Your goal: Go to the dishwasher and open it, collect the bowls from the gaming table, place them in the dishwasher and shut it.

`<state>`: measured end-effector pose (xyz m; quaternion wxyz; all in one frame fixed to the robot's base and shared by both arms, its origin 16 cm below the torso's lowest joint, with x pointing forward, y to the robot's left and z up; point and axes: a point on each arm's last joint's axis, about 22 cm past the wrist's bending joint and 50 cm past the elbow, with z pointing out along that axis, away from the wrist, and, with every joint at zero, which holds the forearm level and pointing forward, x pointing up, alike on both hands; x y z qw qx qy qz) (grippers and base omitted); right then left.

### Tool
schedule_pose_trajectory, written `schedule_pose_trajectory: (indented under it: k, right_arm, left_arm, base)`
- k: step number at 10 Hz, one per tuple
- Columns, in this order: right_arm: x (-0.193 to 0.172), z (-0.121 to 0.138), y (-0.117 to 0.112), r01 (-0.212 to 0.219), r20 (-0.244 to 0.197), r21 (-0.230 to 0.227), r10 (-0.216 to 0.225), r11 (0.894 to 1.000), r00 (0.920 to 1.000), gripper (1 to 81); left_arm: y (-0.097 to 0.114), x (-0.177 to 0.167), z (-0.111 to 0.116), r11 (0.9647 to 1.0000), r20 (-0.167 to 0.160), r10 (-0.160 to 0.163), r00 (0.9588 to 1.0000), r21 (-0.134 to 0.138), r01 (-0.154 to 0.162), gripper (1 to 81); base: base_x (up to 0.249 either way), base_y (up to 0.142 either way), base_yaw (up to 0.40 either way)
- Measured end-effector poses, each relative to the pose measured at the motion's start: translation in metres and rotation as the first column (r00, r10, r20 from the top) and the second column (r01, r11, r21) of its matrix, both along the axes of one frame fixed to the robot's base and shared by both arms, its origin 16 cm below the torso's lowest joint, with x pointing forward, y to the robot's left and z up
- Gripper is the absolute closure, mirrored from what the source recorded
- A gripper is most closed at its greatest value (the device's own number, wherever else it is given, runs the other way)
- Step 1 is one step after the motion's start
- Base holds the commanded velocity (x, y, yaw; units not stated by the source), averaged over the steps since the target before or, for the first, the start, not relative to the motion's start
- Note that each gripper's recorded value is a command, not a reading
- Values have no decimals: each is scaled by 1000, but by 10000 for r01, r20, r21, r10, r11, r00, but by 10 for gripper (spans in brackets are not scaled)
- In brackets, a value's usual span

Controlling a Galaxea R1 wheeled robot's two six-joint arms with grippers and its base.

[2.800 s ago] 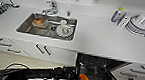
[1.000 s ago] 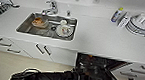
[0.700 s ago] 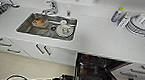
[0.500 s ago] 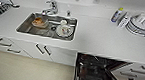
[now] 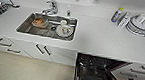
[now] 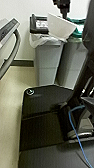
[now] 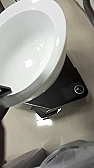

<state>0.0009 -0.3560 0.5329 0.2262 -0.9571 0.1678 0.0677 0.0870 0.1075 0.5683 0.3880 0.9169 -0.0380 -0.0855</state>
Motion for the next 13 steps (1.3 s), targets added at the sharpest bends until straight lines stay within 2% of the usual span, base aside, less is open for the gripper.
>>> schedule_pose_trajectory:
  k: [1, 3, 4, 6, 8, 9, 11, 13]
  right_arm:
    - [21, 8, -4, 139, 184, 97, -141, 9999, 9997, 811]
    - [74, 20, 0, 519, 702, 474, -552, 9975, 9960, 811]
    - [109, 25, 9, 742, 1069, 763, -822, 9943, 9909, 811]
    - [162, 33, 20, 1125, 1583, 1205, -1310, 9863, 9787, 811]
    - [200, 42, 7, 1319, 1960, 1188, -1535, 9841, 9685, 811]
    - [219, 47, 10, 1377, 2164, 1331, -1643, 9815, 9624, 811]
    - [248, 51, 29, 1582, 2291, 1800, -1978, 9708, 9531, 811]
    - [273, 51, 42, 1619, 2449, 2086, -2118, 9645, 9461, 811]
  left_arm:
    - [12, -28, -2, 9997, -177, -157, 9997, 166, 160, 10]
    - [43, -68, -21, 9952, -424, -483, 9979, 828, 516, 10]
    - [49, -85, -26, 9939, -572, -538, 9969, 937, 590, 10]
    - [53, -118, -34, 9931, -879, -525, 9947, 1003, 613, 10]
    - [85, -145, -49, 9878, -1104, -498, 9926, 1411, 653, 10]
    - [104, -160, -56, 9850, -1186, -457, 9919, 1603, 645, 10]
    - [129, -185, -69, 9818, -1285, -350, 9911, 1811, 581, 10]
    - [151, -205, -80, 9779, -1293, -281, 9912, 2018, 541, 10]
  base:
    - [0, 0, 0]
    - [0, 0, 0]
    - [0, 0, 0]
    - [0, 0, 0]
    - [0, 0, 0]
    - [0, 0, 0]
    - [0, 0, 0]
    - [0, 0, 0]
